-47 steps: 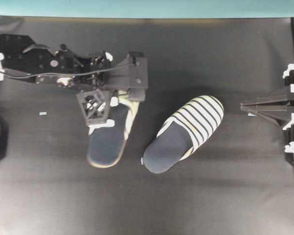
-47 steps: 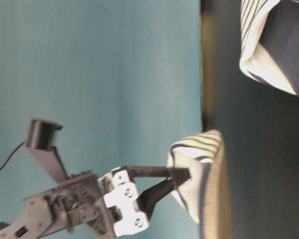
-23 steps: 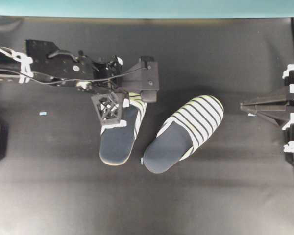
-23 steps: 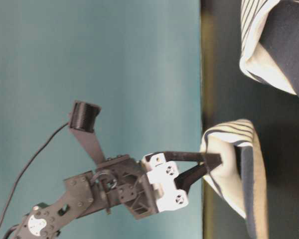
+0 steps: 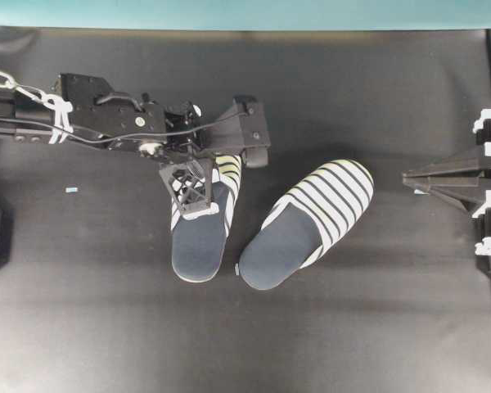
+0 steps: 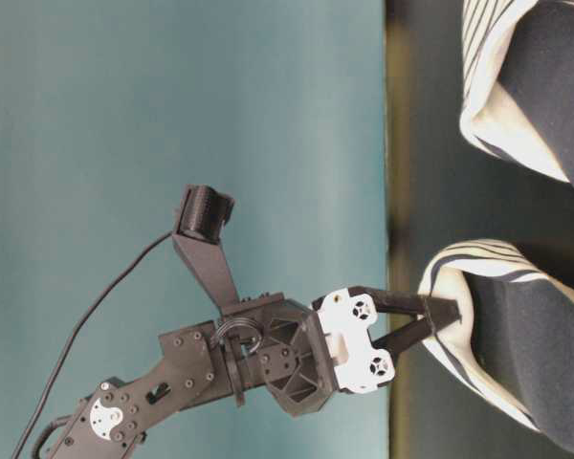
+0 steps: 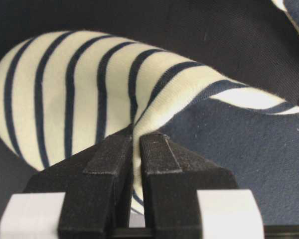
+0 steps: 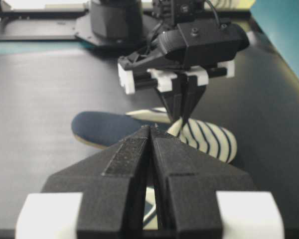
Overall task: Arrange the slippers with the left arm.
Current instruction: 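Rotate the held left slipper so its toe points straight down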
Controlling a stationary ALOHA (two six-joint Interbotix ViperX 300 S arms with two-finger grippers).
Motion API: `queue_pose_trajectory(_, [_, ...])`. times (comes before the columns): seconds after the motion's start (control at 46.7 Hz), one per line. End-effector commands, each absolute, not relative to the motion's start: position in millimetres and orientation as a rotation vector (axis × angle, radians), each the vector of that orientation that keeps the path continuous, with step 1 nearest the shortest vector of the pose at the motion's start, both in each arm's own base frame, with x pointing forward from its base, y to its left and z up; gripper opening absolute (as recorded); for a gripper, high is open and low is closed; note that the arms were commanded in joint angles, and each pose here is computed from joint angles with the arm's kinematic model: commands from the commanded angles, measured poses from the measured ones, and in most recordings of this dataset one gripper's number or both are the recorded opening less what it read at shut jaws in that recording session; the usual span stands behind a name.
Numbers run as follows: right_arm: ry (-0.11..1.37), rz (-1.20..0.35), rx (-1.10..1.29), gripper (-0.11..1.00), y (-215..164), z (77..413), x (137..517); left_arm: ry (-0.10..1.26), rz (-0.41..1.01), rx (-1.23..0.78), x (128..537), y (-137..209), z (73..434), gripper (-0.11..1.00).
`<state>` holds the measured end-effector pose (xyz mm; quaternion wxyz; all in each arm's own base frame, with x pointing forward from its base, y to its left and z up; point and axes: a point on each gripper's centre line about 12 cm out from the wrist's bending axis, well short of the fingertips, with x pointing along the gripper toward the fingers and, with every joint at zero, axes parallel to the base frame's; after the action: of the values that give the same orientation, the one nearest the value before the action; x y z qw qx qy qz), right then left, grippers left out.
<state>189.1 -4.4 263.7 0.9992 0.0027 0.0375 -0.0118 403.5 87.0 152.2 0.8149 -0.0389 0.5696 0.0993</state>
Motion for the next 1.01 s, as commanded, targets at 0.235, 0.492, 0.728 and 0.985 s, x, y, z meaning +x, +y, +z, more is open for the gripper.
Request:
queue_pose_trajectory(0.235, [0.069,-0.032,0.013,0.0,-5.9,265.6,189.8,1.201,0.236,-0.114,404.6,89.6,154.4,0.01])
queue_pose_trajectory(0.492, [0.07,-0.03,0.016,0.0,-5.6,265.4,189.8,1.188,0.233,-0.118,406.1,88.2,154.5,0.01])
queue_pose_trajectory(0.728, [0.072,-0.03,0.018,0.0,-5.6,264.7,189.7,1.173,0.24,-0.127,407.4,88.3,154.7,0.18])
queue_pose_trajectory(0.985, [0.086,-0.032,0.027,0.0,-5.7,261.3,189.2,1.204,0.215,-0.102,401.8,82.7,151.0,0.87])
